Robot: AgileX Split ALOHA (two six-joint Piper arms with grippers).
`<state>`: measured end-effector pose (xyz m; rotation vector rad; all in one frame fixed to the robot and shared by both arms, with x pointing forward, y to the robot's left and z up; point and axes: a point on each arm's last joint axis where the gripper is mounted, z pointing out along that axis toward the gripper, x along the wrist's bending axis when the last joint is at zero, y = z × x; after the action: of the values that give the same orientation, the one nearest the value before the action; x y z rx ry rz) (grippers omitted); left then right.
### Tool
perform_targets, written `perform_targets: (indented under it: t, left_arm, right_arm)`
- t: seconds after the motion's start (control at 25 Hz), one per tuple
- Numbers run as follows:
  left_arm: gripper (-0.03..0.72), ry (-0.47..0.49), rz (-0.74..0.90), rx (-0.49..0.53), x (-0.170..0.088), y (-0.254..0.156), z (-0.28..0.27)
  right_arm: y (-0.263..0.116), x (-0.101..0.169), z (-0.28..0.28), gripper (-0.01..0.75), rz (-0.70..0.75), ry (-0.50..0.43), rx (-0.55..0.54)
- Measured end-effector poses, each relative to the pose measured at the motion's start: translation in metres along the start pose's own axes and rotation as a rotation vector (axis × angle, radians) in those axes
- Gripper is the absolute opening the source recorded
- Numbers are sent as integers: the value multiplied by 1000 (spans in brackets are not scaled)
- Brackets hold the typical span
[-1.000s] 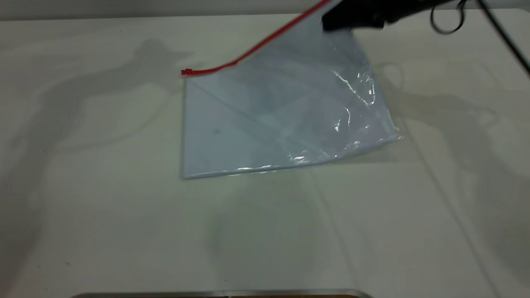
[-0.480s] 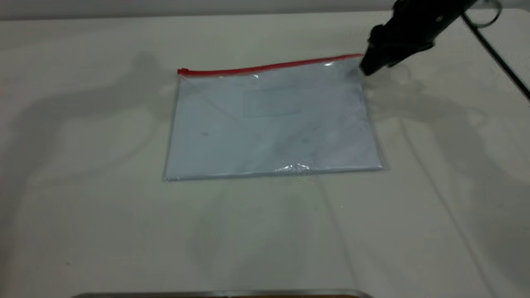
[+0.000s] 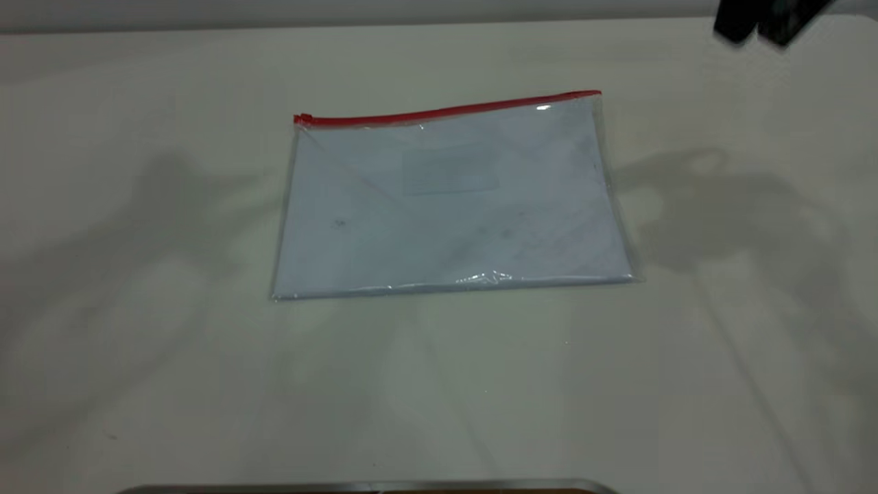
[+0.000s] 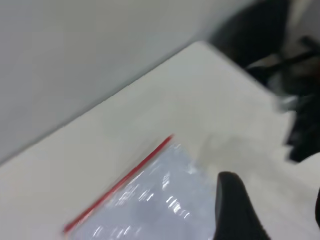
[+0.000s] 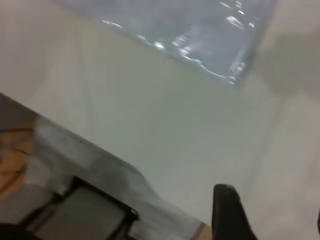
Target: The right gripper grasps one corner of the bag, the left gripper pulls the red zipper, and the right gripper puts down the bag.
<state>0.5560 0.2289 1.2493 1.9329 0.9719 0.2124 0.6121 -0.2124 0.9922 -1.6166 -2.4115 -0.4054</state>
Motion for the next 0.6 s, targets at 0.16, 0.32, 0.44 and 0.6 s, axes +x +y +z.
perform_targets:
  t: [0.16, 0.32, 0.44, 0.6]
  left_arm:
    - [452, 217, -126, 67, -4, -16, -26]
    - [452, 369, -189, 162, -9, -50, -42]
    - [452, 440, -240, 266, -11, -88, -43]
    - [452, 480, -318, 438, -11, -149, -33]
  right_arm:
    - [-15, 30, -47, 438, -15, 10, -117]
    - [-55, 59, -87, 438, -63, -28, -193]
    - [-96, 70, -99, 438, -50, -67, -204]
    - [-150, 72, -94, 438, 7, -128, -177]
